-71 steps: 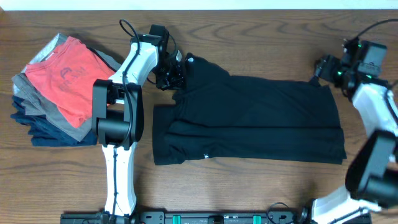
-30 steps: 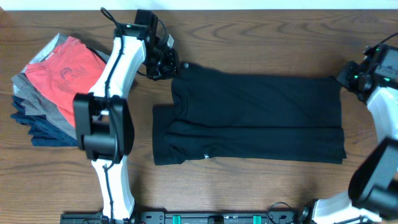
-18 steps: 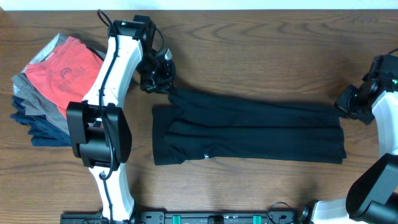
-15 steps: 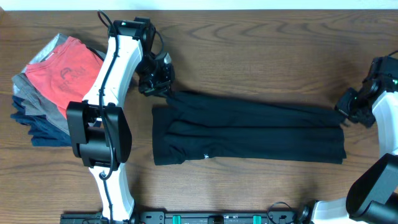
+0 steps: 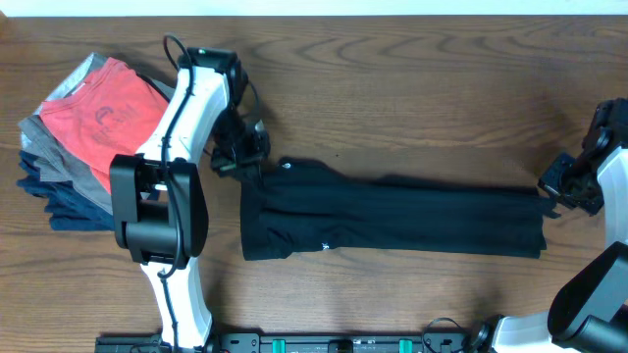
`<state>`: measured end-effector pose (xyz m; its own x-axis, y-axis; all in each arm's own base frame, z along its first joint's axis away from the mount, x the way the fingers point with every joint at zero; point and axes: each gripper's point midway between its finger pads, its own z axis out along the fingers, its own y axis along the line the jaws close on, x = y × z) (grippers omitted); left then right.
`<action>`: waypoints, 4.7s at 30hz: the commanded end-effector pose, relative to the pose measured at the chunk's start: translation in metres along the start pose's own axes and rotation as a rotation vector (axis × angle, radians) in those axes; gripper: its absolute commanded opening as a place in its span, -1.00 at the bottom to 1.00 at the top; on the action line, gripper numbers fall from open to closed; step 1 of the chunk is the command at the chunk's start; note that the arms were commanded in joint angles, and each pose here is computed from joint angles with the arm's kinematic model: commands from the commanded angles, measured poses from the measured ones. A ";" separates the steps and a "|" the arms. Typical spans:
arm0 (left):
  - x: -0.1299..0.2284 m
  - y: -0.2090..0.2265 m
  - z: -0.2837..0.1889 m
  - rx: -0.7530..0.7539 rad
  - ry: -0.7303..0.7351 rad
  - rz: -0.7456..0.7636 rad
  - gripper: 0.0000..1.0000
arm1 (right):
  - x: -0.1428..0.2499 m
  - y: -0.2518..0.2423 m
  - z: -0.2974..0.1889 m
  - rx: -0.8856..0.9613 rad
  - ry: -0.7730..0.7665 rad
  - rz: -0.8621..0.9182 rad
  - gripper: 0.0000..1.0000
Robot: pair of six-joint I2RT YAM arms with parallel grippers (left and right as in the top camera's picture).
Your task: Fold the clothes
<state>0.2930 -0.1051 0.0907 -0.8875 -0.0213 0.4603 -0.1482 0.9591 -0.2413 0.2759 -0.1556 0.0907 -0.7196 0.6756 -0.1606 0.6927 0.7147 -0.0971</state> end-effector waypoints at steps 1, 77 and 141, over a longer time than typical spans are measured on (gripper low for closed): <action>0.011 0.008 0.019 -0.046 0.063 0.011 -0.89 | -0.006 -0.022 -0.001 0.103 -0.031 0.012 -0.98; -0.047 -0.093 0.074 -0.086 -0.288 0.188 -0.88 | 0.027 -0.009 0.009 -0.088 0.129 -0.018 -0.19; 0.050 -0.122 0.016 -0.284 -0.509 0.350 -0.88 | 0.027 -0.009 0.010 -0.089 0.131 -0.017 -0.16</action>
<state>0.2550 -0.2375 0.1472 -0.9557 0.2761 -0.1019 0.2869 0.9512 -0.1136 0.2534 -0.1452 0.0785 -0.7325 0.6799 -0.0353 0.6806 0.7326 -0.0124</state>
